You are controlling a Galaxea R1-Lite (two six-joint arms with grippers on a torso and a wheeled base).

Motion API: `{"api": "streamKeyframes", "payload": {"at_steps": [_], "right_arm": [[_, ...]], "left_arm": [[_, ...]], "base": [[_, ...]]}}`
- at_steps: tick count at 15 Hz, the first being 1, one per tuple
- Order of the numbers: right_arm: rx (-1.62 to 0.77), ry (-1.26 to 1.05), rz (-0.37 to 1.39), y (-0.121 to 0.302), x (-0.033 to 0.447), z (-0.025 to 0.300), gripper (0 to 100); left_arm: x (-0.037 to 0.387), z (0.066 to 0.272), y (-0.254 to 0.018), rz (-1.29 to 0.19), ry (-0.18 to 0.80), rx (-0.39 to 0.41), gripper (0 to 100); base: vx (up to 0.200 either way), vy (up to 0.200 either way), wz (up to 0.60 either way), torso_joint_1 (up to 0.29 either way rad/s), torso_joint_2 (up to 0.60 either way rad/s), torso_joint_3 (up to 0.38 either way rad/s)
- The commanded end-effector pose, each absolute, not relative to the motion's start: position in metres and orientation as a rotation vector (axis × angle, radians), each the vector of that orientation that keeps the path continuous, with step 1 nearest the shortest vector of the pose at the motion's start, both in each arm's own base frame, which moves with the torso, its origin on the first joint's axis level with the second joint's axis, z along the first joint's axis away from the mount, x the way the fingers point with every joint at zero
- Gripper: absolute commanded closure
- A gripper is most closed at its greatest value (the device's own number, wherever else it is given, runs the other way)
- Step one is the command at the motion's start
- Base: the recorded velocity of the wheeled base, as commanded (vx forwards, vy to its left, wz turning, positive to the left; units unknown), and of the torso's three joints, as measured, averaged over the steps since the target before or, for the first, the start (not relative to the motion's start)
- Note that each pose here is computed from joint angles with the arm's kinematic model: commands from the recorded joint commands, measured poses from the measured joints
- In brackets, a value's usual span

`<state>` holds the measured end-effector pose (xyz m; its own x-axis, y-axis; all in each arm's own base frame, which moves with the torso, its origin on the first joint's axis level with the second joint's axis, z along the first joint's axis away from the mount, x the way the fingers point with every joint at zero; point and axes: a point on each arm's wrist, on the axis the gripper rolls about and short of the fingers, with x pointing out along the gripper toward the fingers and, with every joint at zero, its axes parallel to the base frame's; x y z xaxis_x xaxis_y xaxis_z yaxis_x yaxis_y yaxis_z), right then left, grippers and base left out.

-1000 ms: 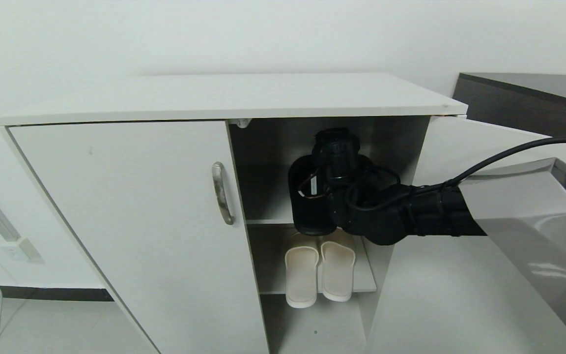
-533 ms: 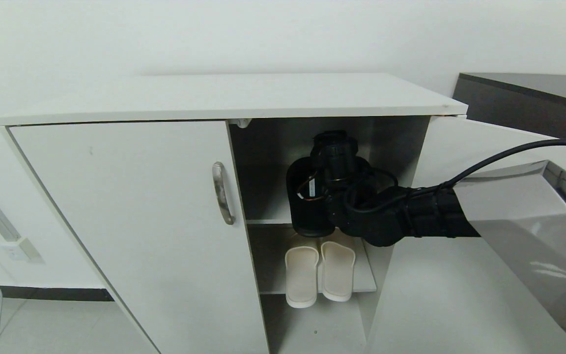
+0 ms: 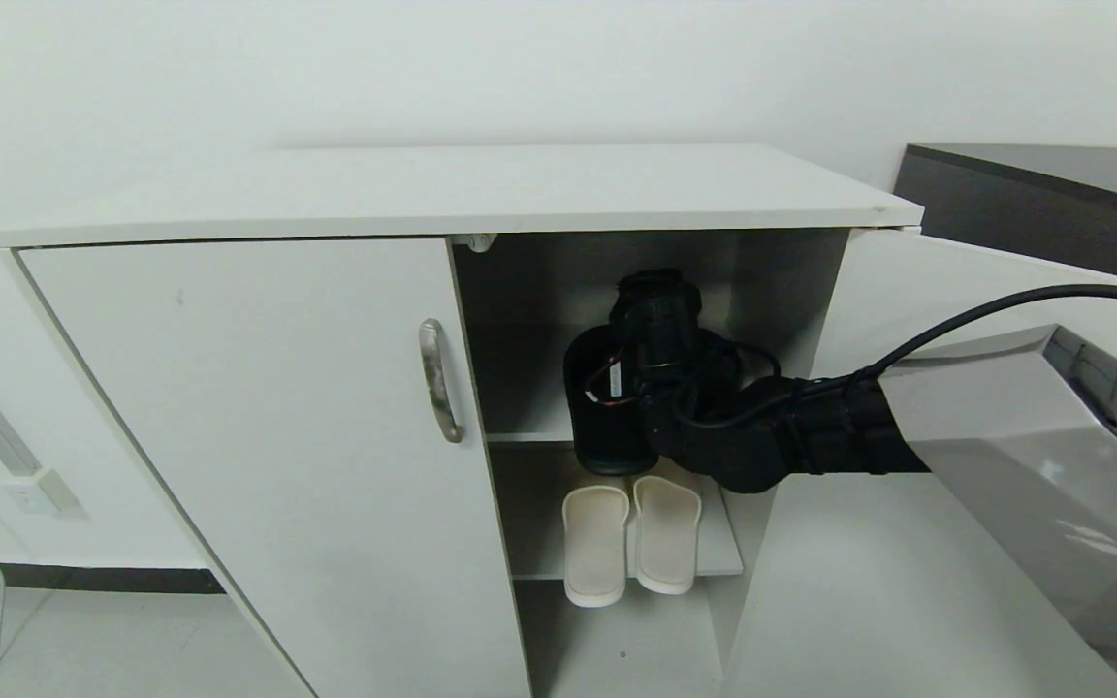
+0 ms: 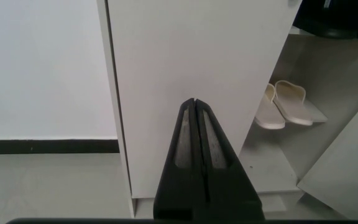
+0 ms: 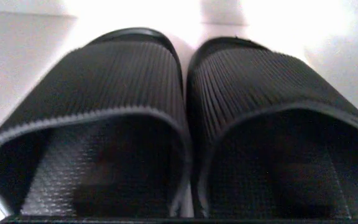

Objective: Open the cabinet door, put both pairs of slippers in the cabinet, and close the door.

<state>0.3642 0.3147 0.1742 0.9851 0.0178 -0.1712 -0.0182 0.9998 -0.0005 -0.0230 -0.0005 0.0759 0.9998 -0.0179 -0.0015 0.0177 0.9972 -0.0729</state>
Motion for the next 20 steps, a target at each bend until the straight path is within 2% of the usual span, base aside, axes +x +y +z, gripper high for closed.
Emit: {"api": "streamKeyframes", "payload": {"at_steps": [1,14,20], "right_arm": [[-0.005,0.174,0.030,0.312,0.352,0.182,0],[0.024,0.149,0.156,0.280,0.243,0.229,0],[-0.004,0.190,0.365,0.259,0.181,0.202,0]], "left_arm": [[-0.023,0.076,0.000,-0.018,0.004,-0.074,100],[-0.023,0.076,-0.001,-0.017,0.004,-0.071,100],[-0.023,0.076,-0.001,-0.017,0.004,-0.069,100]], "base": [[0.000,0.000,0.00,0.000,0.00,0.000],[0.000,0.000,0.00,0.000,0.00,0.000],[0.000,0.000,0.00,0.000,0.00,0.000]]}}
